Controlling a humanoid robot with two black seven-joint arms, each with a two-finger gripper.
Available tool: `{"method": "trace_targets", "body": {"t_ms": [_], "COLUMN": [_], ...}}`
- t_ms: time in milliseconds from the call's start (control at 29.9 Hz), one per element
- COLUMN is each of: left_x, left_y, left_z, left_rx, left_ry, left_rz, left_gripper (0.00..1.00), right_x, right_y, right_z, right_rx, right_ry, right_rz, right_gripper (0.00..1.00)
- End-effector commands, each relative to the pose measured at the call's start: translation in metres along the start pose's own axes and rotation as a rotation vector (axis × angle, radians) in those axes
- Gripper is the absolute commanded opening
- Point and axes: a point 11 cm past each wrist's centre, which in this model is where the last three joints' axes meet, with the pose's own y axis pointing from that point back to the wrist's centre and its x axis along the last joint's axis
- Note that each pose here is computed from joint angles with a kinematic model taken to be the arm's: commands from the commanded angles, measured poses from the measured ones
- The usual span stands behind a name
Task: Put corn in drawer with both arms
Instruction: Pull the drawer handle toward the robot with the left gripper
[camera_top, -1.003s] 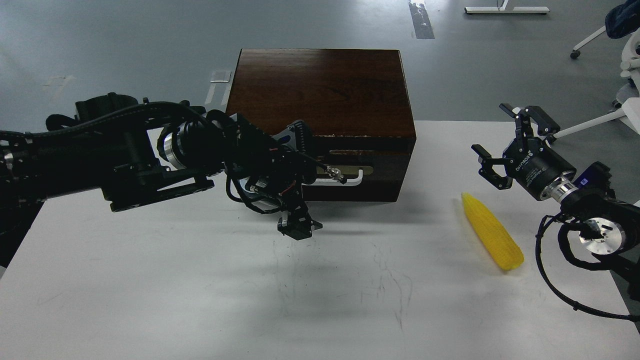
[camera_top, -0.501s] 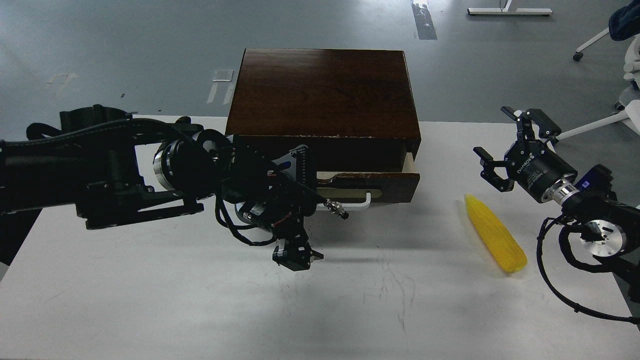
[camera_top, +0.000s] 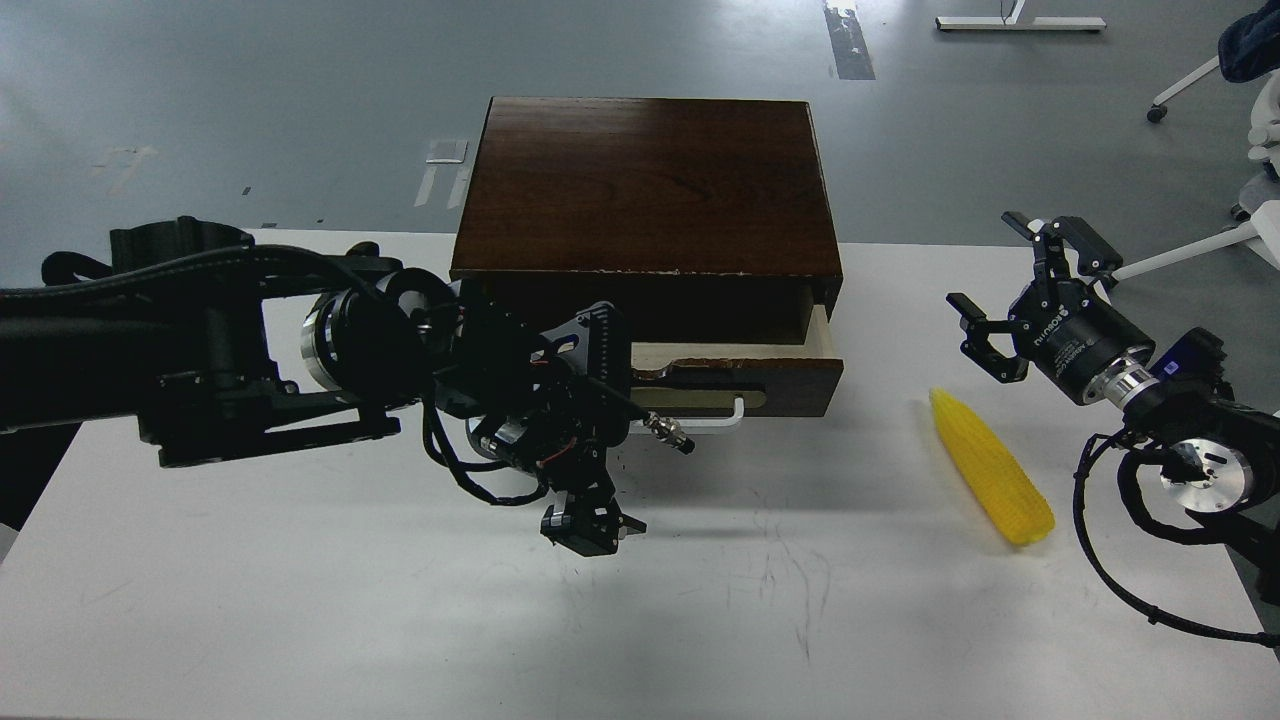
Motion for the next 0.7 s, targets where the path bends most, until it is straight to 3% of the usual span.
{"method": "trace_targets", "body": {"t_ms": [0,669], "left_x": [-0.002,0.017], "left_y": [0.002,-0.005], "left_z": [-0.006,-0.003], "left_rx": [0.028,0.019], "left_ry": [-0.023,-0.182], "left_rz": [-0.016,-0.126], "left_gripper": [0.98,0.98], "right_x": [0.0,-0.001], "right_y": [0.0,0.0], "right_z": [0.0,0.001], "right_rx": [0.0,-0.002], "right_ry": [0.0,-0.002], "right_rz": [0.0,-0.002], "right_gripper": [1.0,1.0]}}
